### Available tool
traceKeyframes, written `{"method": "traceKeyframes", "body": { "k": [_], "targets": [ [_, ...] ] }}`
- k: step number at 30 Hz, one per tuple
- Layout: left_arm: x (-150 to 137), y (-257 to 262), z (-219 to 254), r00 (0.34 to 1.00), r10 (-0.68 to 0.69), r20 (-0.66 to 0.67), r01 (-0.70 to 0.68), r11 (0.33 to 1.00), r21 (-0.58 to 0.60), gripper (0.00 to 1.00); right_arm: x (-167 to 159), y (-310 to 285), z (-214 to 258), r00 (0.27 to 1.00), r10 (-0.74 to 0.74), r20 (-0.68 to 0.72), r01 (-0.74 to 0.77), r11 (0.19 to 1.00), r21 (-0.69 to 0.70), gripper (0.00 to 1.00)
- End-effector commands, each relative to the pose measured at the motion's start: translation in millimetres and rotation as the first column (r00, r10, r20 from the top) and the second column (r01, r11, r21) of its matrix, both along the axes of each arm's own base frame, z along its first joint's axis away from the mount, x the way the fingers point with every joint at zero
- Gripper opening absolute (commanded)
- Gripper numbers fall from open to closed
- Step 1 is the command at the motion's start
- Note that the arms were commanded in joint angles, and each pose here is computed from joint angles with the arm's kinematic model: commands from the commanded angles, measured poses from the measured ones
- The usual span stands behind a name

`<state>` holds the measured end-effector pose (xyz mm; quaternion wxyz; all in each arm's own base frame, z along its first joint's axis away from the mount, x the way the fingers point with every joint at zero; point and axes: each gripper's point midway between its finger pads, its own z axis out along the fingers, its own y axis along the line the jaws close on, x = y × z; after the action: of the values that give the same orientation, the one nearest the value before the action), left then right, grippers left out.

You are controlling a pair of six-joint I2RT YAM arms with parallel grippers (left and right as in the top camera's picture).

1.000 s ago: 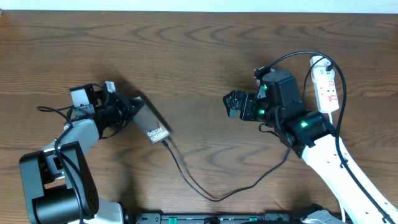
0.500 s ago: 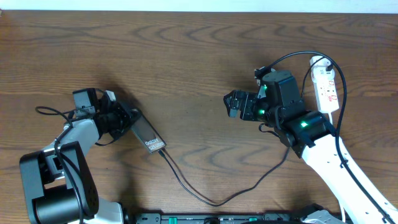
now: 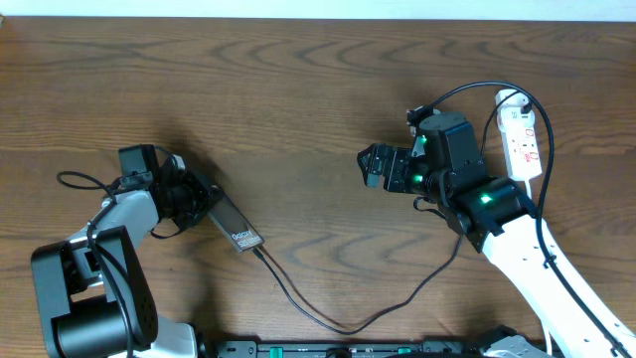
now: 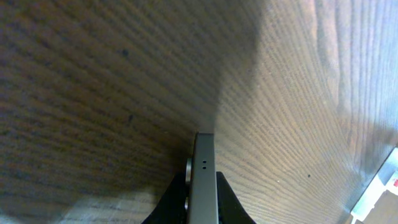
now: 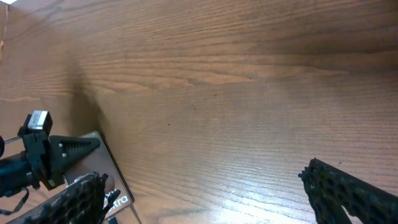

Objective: Plug charger to phone and switch on socket
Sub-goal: 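Lower the phone flat onto the table with the left gripper and release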

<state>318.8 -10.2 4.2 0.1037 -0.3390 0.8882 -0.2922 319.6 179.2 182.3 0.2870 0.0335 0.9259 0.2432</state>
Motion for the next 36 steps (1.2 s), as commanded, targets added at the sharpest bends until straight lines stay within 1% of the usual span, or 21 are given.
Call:
{"method": "traceKeyframes", "body": {
  "k": [1,4,6,7,12,13,19,20,21,24,25,31,36],
  "targets": [
    [0,-1,6,1.000,-0.014,0.010,0.014,1.000,0.006,0.08,2,0,6,1.000,0.005,0.023,-0.005,1.000,-0.009,0.98],
    [0,-1,6,1.000,-0.014,0.008,0.014,1.000,0.005,0.08,2,0,6,1.000,0.005,0.023,-0.005,1.000,-0.009,0.98],
    [0,-1,6,1.000,-0.013,0.008,0.013,1.000,0.005,0.09,2,0,6,1.000,0.005,0.023,-0.005,1.000,-0.009,0.98],
    [0,-1,6,1.000,-0.013,0.008,0.013,1.000,0.005,0.11,2,0,6,1.000,0.005,0.023,-0.005,1.000,-0.009,0.98],
    [-1,-1,6,1.000,-0.014,0.003,0.014,1.000,0.004,0.13,2,0,6,1.000,0.005,0.023,-0.005,1.000,-0.009,0.96],
    [-2,-1,5,1.000,-0.013,-0.001,0.013,1.000,0.003,0.16,2,0,6,1.000,0.005,0.023,-0.005,1.000,-0.009,0.95],
    [-5,-2,4,1.000,-0.013,-0.013,0.013,1.000,0.000,0.17,2,0,6,1.000,0.005,0.023,-0.005,1.000,-0.009,0.95],
    [-5,-2,4,1.000,-0.013,-0.018,0.013,1.000,0.000,0.23,2,0,6,1.000,0.005,0.023,-0.005,1.000,-0.009,0.95],
    [-6,-2,4,1.000,-0.012,-0.019,0.012,1.000,0.003,0.25,2,0,6,1.000,0.005,0.023,-0.005,1.000,-0.009,0.95],
    [-9,1,1,0.999,-0.005,-0.038,0.006,1.000,0.021,0.42,2,0,6,1.000,0.005,0.022,-0.005,1.000,-0.009,0.96],
    [-10,2,0,0.999,-0.004,-0.044,0.005,1.000,0.025,0.44,2,0,6,1.000,0.005,0.022,-0.005,1.000,-0.009,0.96],
    [-12,1,0,0.998,-0.004,-0.055,0.005,1.000,0.022,0.46,2,0,6,1.000,0.005,0.022,-0.005,1.000,-0.009,0.96],
    [-17,0,-2,0.997,-0.004,-0.076,0.006,1.000,0.017,0.50,2,0,6,1.000,0.005,0.022,-0.005,1.000,-0.009,0.96]
  ]
}}
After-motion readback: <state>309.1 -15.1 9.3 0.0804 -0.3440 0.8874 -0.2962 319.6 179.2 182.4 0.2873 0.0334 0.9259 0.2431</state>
